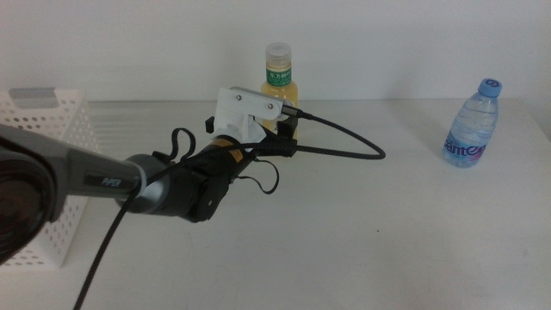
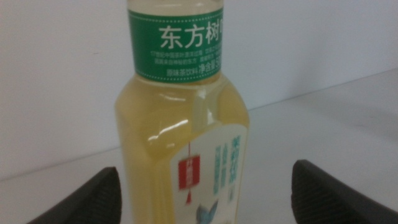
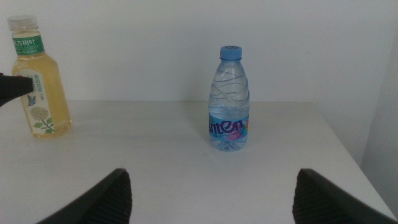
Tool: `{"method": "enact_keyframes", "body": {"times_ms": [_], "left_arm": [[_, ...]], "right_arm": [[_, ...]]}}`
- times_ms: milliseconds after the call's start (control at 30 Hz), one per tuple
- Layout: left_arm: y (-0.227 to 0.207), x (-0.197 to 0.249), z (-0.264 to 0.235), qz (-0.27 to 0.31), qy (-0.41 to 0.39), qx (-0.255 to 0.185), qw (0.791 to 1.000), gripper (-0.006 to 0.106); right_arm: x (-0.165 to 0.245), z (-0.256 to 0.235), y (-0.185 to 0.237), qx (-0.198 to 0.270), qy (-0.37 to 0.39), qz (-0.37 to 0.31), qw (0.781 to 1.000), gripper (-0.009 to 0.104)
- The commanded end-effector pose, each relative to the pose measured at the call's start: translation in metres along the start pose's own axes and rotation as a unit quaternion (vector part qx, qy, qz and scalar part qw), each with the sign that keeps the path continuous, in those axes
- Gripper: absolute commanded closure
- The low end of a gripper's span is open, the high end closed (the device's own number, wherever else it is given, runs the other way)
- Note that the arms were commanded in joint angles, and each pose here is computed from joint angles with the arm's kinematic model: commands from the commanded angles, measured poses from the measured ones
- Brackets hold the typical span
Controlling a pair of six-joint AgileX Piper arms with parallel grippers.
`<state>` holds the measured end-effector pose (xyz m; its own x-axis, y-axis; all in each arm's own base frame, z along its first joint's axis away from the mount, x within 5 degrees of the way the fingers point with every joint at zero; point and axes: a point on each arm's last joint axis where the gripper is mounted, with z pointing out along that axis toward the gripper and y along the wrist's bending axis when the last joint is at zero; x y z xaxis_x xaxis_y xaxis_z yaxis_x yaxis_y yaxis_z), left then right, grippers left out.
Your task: Use arms to grab the bottles and put them into the dustbin to the left of the table.
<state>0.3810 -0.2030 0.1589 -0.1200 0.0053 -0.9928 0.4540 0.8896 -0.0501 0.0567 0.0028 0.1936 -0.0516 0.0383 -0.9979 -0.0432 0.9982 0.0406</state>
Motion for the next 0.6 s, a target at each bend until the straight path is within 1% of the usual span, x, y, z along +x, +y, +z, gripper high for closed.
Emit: {"method": "enact_keyframes", "body": {"times_ms": [0, 233, 333, 567], "left_arm": [[0.001, -0.038, 0.007, -0.013, -0.075, -0.001, 0.997, 0.010], [0.006, -0.038, 0.032, -0.027, -0.076, 0.001, 0.997, 0.010], [0.014, -0.036, 0.040, -0.033, -0.073, -0.005, 0.997, 0.010], [0.022, -0.037, 0.055, -0.026, -0.074, -0.001, 0.997, 0.010]], "right_arm": [[-0.010, -0.003, 0.000, 0.004, -0.054, -0.007, 0.999, 0.027], [-0.010, -0.003, 0.000, 0.004, -0.054, -0.007, 0.999, 0.027], [-0.010, -0.003, 0.000, 0.004, -0.054, -0.007, 0.999, 0.027], [-0.010, -0.003, 0.000, 0.004, -0.054, -0.007, 0.999, 0.027]]}}
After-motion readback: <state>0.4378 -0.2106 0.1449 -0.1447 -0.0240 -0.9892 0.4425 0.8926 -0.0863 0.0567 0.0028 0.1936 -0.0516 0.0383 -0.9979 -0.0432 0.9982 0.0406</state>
